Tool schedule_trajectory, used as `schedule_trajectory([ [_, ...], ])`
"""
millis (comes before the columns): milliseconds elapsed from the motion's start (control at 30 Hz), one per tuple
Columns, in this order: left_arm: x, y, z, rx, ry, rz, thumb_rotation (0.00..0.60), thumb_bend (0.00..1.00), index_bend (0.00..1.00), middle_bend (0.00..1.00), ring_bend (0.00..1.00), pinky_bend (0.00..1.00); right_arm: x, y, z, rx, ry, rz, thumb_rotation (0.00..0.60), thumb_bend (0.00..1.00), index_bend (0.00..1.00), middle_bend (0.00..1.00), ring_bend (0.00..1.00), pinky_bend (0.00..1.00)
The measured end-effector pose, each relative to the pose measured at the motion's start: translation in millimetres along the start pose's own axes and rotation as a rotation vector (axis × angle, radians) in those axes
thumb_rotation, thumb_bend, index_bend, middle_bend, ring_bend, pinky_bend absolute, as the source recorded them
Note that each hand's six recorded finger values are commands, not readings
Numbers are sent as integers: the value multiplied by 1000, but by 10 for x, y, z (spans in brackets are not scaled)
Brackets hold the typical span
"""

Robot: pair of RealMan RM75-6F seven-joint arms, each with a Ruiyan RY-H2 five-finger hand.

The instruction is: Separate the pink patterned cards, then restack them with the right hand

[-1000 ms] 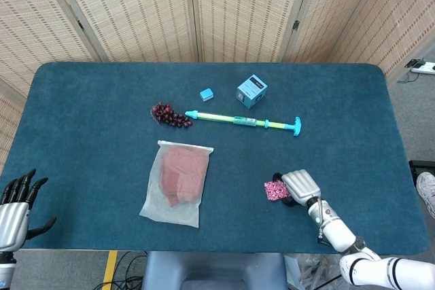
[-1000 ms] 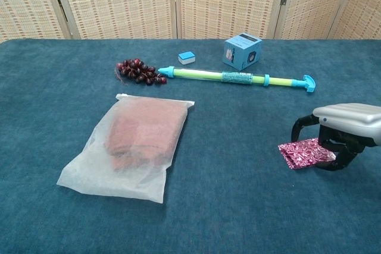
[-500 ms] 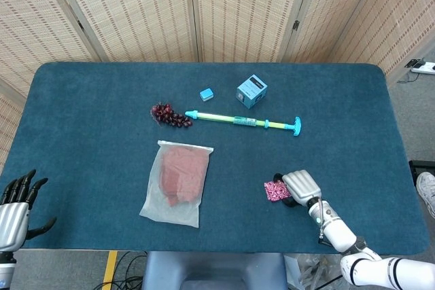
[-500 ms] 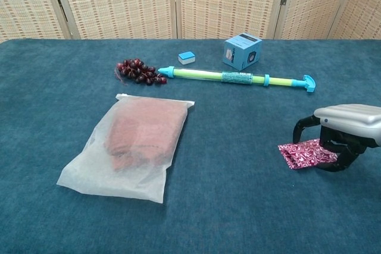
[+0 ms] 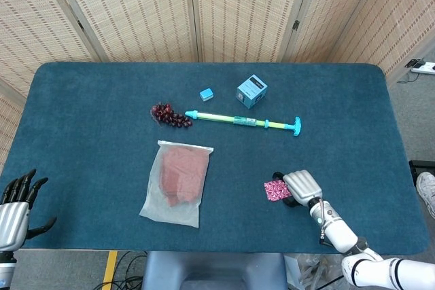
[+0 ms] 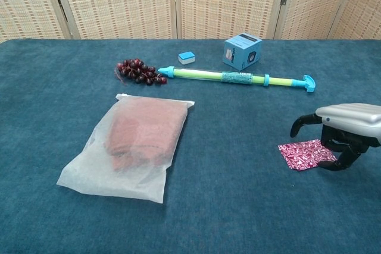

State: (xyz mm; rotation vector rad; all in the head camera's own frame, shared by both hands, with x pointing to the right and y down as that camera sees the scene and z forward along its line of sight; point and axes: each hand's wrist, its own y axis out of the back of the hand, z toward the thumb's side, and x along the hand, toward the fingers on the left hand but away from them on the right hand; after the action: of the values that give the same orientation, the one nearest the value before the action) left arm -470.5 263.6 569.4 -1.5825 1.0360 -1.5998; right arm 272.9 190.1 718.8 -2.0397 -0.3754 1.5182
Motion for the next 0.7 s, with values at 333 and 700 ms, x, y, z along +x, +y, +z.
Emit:
schedule_trajectory([
  [333,79,22,77,5,-23,14,600,231,164,27,24,90,154,257,-127,-25,-36,-115,600,390,205,846,998,1000],
  [700,157,-22,159,-11,-22,30,600,230,164,29,24,90,774,796,-537,-32,-108,-414,600,357,195,447,433,523],
])
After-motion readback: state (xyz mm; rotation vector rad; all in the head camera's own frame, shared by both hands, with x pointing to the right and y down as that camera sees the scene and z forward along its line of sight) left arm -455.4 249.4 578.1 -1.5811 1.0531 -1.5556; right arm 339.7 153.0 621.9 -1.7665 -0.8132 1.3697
